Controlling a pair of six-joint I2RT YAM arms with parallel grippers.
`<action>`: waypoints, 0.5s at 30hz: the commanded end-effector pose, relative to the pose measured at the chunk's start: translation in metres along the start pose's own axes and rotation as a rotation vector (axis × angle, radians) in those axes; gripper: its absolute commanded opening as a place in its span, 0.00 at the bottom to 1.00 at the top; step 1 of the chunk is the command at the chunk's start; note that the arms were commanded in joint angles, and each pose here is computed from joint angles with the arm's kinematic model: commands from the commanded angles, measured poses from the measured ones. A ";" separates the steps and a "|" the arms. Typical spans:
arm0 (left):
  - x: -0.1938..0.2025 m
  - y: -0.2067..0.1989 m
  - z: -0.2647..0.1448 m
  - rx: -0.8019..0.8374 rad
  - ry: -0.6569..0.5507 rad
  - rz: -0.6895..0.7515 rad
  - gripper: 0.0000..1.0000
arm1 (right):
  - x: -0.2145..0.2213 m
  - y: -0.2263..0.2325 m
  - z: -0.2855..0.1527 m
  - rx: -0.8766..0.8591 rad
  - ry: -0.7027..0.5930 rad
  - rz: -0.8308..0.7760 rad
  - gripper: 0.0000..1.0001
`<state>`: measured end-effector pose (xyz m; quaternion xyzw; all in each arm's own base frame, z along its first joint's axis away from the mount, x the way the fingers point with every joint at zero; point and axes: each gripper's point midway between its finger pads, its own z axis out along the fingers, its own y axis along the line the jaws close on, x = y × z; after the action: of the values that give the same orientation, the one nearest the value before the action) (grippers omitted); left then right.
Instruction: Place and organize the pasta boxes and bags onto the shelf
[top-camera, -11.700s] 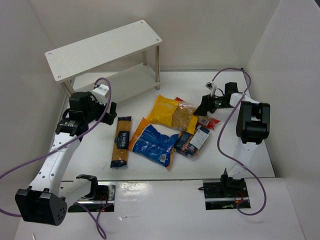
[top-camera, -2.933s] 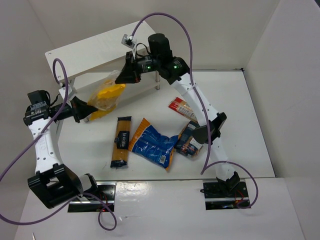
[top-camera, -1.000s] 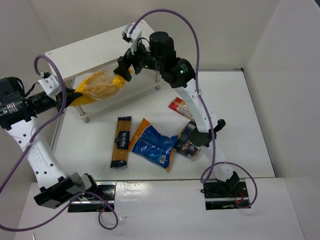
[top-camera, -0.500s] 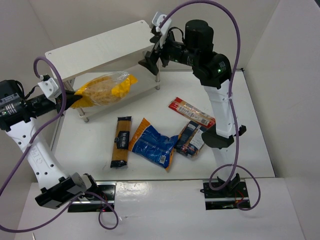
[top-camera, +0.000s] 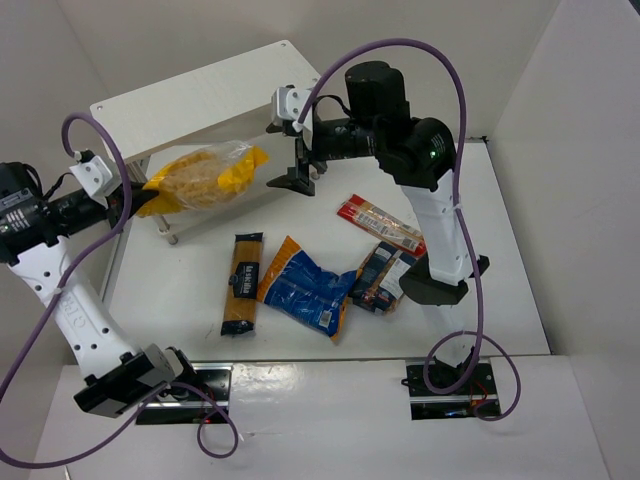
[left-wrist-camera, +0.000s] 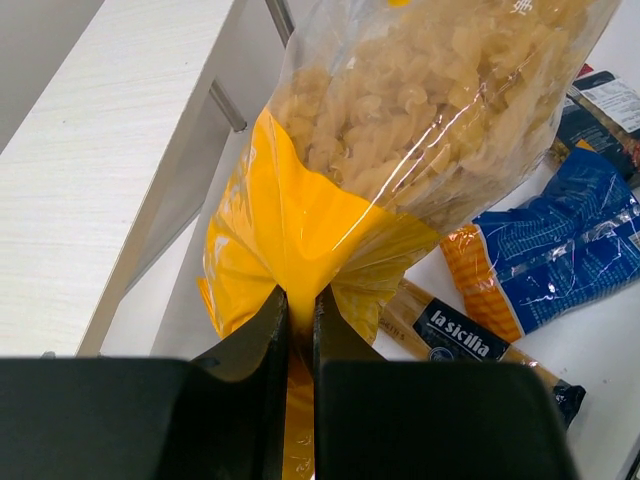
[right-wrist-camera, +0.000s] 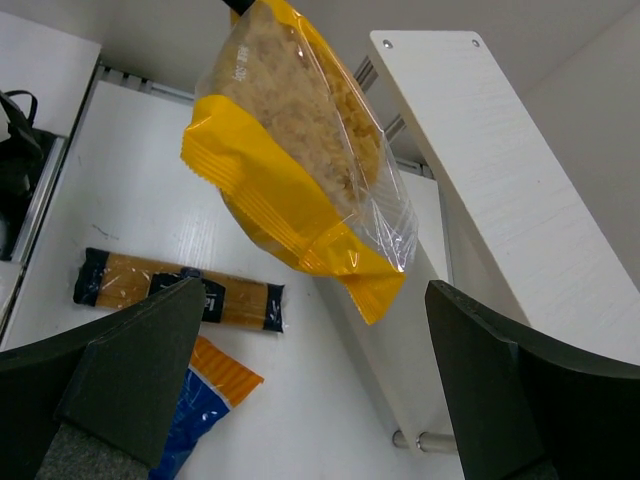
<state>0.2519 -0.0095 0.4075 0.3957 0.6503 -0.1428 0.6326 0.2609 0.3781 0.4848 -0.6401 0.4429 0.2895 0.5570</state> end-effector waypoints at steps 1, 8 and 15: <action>-0.085 -0.023 -0.005 0.104 -0.335 0.196 0.00 | -0.019 0.007 -0.017 0.017 -0.016 -0.046 0.99; -0.097 -0.003 -0.013 0.065 -0.317 0.257 0.00 | -0.011 0.003 -0.018 0.046 0.022 -0.012 0.99; -0.090 0.034 -0.019 0.024 -0.297 0.250 0.00 | 0.015 0.001 -0.011 0.060 0.112 0.066 0.99</action>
<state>0.2637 0.0215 0.4516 0.3974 0.6364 -0.0816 0.6560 0.2773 0.3774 0.4626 -0.6331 0.4913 0.2647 0.5364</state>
